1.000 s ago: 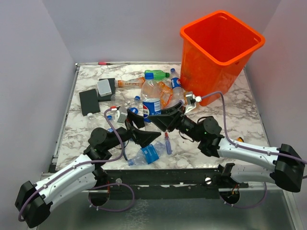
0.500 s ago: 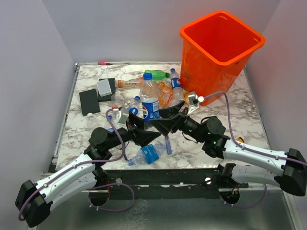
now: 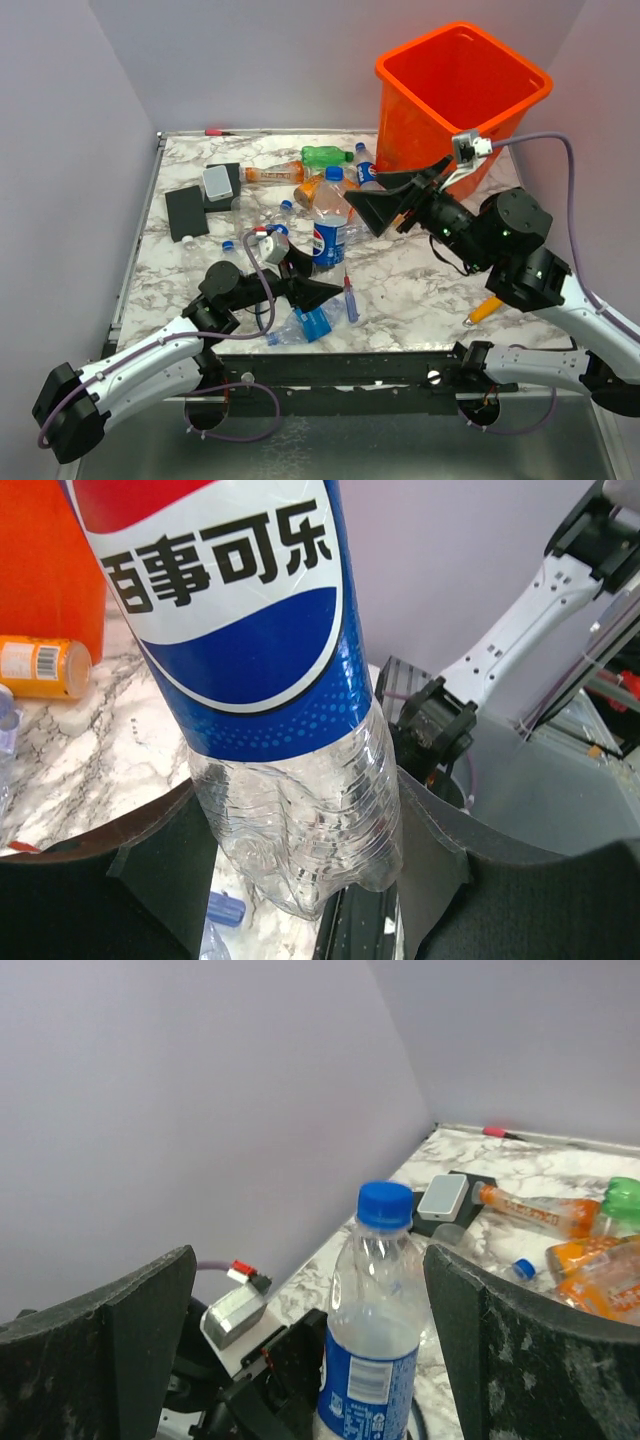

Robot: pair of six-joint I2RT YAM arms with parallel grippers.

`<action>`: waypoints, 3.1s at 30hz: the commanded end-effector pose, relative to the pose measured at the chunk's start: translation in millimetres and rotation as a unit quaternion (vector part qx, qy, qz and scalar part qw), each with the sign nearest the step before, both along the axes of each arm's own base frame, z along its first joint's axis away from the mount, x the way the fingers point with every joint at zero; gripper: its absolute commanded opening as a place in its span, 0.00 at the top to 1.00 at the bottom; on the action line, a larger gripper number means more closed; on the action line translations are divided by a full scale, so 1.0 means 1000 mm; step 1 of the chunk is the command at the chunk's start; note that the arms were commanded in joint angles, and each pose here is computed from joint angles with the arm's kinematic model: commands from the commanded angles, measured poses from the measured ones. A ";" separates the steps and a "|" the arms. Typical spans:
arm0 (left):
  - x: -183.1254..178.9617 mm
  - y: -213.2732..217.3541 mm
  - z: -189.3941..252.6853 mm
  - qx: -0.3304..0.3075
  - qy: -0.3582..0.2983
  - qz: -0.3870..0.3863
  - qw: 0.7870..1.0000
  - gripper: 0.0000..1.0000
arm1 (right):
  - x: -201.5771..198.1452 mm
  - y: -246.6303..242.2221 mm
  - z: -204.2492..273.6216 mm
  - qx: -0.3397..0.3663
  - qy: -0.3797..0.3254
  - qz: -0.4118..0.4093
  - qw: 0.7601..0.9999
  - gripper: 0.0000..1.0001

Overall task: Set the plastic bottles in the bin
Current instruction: Place the plastic bottle in the trash bin.

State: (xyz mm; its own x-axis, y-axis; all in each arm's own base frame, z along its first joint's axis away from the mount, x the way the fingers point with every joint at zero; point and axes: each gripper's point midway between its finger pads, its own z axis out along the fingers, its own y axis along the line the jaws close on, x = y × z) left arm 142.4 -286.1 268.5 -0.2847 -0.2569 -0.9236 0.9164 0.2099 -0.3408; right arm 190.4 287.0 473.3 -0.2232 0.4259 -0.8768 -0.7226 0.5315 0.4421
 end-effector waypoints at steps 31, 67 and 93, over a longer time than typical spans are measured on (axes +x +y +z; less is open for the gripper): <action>-0.017 -0.010 -0.002 0.052 -0.052 -0.005 0.997 0.77 | 0.033 0.010 -0.063 -0.131 0.103 -0.072 0.983 0.48; 0.039 0.048 0.021 0.009 -0.031 0.226 0.973 0.01 | 0.156 -0.237 0.173 -0.067 -0.153 -0.584 0.794 1.00; 0.040 0.040 0.011 0.026 -0.017 0.216 0.976 0.01 | 0.324 -0.337 -0.042 -0.147 0.074 -0.614 0.772 0.27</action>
State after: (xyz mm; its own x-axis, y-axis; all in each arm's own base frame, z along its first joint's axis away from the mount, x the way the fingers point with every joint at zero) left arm 181.7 -246.9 276.6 -0.1301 -0.2905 -0.9480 0.7546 0.5911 -0.2847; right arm 511.6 -54.9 445.9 0.1326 0.1634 -0.9776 0.4734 0.8561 0.2073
